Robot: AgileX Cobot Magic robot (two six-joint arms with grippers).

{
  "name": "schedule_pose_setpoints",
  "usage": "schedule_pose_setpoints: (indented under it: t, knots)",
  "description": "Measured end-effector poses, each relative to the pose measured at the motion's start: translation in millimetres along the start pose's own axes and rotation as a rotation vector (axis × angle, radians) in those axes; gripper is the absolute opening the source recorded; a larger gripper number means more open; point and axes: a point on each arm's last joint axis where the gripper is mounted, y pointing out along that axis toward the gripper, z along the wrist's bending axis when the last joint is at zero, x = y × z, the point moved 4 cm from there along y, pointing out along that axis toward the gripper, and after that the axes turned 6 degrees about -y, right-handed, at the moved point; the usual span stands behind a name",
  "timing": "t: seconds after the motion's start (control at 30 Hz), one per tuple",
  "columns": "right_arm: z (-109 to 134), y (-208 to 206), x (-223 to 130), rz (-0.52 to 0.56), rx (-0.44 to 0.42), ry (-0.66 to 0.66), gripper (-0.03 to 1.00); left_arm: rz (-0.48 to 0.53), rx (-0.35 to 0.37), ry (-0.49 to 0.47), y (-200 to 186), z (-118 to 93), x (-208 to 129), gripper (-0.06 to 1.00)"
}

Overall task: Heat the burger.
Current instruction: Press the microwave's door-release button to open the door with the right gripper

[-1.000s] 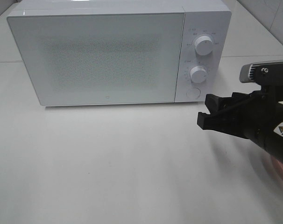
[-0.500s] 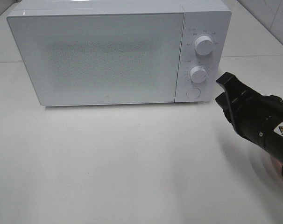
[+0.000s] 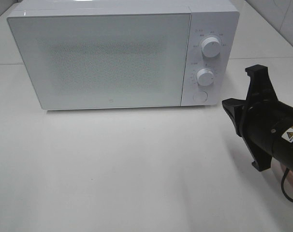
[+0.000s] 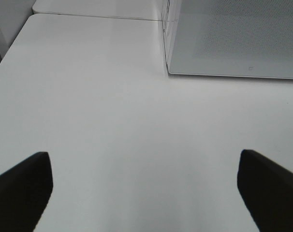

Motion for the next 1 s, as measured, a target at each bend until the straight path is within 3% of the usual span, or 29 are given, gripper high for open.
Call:
schedule_pose_setpoints:
  t: [0.33, 0.8, 1.0]
  knots:
    - [-35.2, 15.7, -12.0, -0.001, -0.134, 0.084, 0.0, 0.0, 0.0, 0.0, 0.0, 0.0, 0.0, 0.95]
    - [-31.9, 63.6, 3.4, 0.018, -0.092, 0.119, 0.0, 0.0, 0.0, 0.0, 0.0, 0.0, 0.0, 0.95]
    - [-40.2, 85.2, 13.5, -0.002, -0.136, 0.146, 0.0, 0.0, 0.0, 0.0, 0.0, 0.0, 0.0, 0.95]
